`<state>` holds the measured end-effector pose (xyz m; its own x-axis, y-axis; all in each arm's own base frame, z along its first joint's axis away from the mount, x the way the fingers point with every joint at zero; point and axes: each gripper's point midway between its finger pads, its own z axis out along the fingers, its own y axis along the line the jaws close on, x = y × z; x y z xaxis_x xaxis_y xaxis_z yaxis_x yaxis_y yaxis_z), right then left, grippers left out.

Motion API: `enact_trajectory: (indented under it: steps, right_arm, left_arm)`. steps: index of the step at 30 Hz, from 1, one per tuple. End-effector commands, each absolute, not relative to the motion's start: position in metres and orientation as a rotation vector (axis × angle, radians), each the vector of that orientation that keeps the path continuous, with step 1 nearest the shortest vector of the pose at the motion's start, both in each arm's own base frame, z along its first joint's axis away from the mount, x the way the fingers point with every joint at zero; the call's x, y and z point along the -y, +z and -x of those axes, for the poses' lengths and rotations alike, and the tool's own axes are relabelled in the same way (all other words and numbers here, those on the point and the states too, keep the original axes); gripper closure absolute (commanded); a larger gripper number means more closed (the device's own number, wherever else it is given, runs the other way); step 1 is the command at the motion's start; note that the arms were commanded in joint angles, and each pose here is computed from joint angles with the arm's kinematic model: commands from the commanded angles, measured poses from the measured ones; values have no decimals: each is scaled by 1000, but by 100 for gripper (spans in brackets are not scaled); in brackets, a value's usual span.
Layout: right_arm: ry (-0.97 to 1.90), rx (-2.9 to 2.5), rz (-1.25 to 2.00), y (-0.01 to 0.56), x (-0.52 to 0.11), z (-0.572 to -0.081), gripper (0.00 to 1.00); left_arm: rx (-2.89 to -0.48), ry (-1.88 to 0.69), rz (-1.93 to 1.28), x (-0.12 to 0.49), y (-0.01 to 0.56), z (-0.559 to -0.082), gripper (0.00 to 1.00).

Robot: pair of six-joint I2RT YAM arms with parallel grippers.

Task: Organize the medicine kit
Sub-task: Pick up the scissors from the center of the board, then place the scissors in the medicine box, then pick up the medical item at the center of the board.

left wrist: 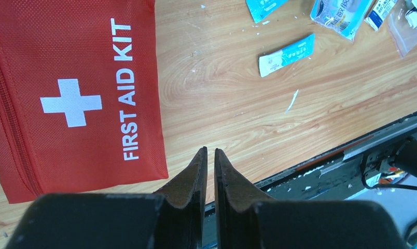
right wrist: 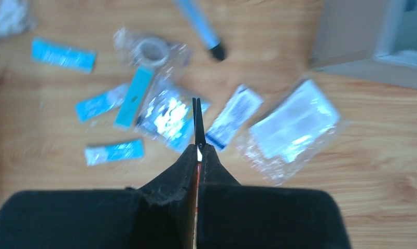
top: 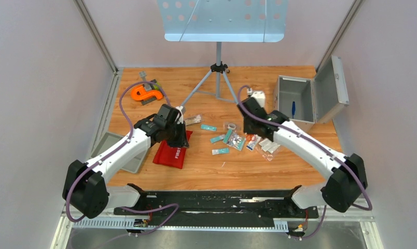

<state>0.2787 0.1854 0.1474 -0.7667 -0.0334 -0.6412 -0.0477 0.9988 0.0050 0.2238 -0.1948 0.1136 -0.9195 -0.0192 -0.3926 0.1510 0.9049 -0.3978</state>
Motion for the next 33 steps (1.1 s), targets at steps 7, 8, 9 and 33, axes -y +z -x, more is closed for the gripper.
enact_trajectory:
  steps: [7, 8, 9, 33]
  right_arm:
    - [-195, -2136, -280, 244, -29, -371, 100]
    - [-194, -2115, -303, 249, -17, -379, 100]
    - [-197, -2086, -324, 255, -6, -389, 100]
    - [45, -2092, -159, 239, -60, -401, 59]
  left_arm:
    - [-2623, -598, -128, 200, 125, -241, 83]
    - [-2624, -596, -129, 200, 125, -241, 83]
    - [-2625, -592, -127, 199, 125, -241, 83]
    - [-2597, -569, -106, 195, 130, -243, 83]
